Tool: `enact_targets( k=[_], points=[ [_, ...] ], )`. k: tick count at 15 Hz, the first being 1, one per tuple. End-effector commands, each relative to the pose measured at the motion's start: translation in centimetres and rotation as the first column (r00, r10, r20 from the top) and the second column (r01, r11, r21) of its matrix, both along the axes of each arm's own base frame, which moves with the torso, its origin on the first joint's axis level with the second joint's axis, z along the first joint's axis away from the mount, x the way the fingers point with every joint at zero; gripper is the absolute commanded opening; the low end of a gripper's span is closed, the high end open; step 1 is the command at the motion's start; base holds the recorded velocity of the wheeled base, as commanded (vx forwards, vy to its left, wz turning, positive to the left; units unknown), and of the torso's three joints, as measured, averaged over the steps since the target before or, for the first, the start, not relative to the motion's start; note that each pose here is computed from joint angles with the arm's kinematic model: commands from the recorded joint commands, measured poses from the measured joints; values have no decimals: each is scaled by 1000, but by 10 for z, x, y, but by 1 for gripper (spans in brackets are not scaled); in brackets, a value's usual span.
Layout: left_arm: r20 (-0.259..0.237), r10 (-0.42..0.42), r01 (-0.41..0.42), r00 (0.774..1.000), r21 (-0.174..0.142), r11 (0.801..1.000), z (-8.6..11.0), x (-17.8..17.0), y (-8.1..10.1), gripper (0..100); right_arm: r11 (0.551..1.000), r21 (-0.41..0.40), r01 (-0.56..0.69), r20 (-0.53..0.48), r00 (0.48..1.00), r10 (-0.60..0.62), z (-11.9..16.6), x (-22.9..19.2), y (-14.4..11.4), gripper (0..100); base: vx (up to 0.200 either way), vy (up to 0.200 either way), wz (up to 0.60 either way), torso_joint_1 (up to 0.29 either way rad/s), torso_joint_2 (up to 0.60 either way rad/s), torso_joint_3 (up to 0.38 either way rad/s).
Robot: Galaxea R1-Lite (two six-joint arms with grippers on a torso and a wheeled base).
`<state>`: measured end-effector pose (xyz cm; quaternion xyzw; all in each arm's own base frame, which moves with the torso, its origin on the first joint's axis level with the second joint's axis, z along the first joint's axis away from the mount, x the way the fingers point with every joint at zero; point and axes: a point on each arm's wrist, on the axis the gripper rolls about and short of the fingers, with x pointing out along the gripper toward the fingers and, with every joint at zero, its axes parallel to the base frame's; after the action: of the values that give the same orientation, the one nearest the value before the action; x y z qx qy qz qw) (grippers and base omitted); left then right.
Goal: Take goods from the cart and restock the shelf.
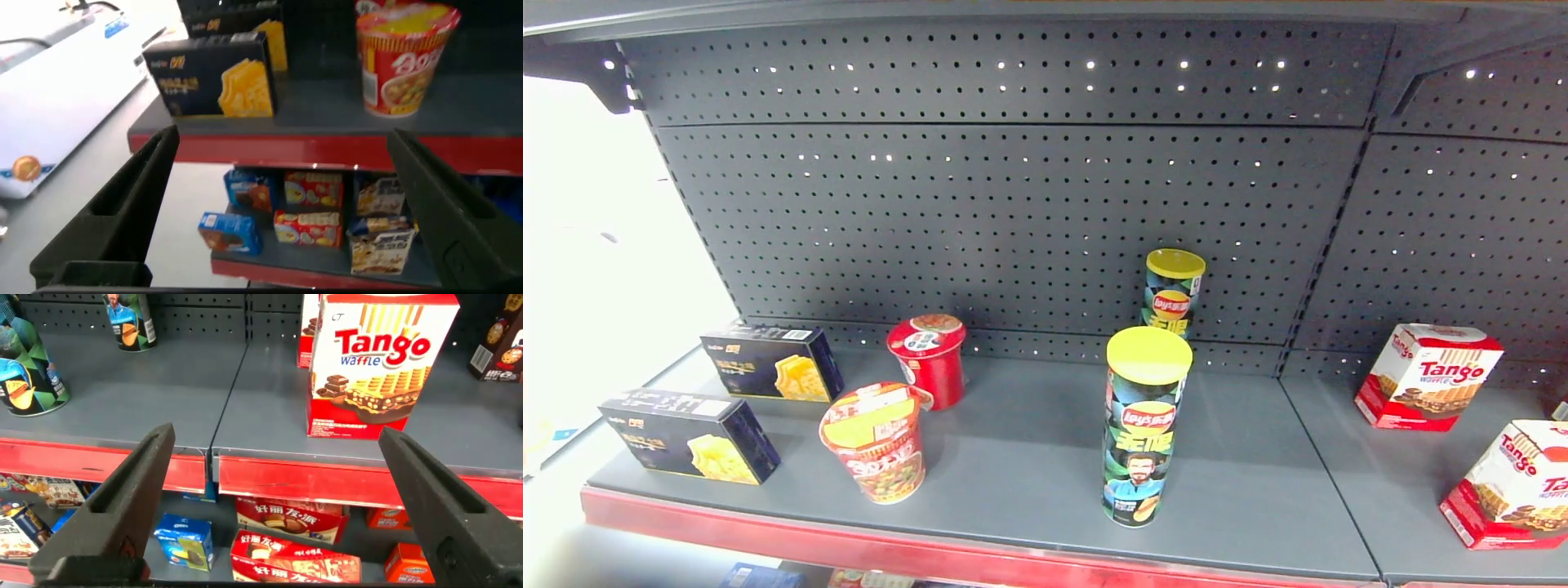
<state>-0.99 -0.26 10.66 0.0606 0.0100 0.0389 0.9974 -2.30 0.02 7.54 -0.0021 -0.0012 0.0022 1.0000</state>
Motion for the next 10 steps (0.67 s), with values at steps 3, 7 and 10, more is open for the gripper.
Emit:
enact_targets(
  k=[3,7,10],
  points=[
    [-113,-464,462,879,-45,886,87,78,-22,100,1000,0,-2,-2,1000,2,0,0,0,100,0,0,0,0,0,0],
    [-219,-666,692,713,69,718,70,94,-55,100,1000,0,-2,-2,1000,2,0,0,0,100,0,0,0,0,0,0],
    [-298,-685,740,665,140,658,56,136,-91,100,1000,0,0,-2,1000,0,0,0,0,100,0,0,0,0,0,0]
  ],
)
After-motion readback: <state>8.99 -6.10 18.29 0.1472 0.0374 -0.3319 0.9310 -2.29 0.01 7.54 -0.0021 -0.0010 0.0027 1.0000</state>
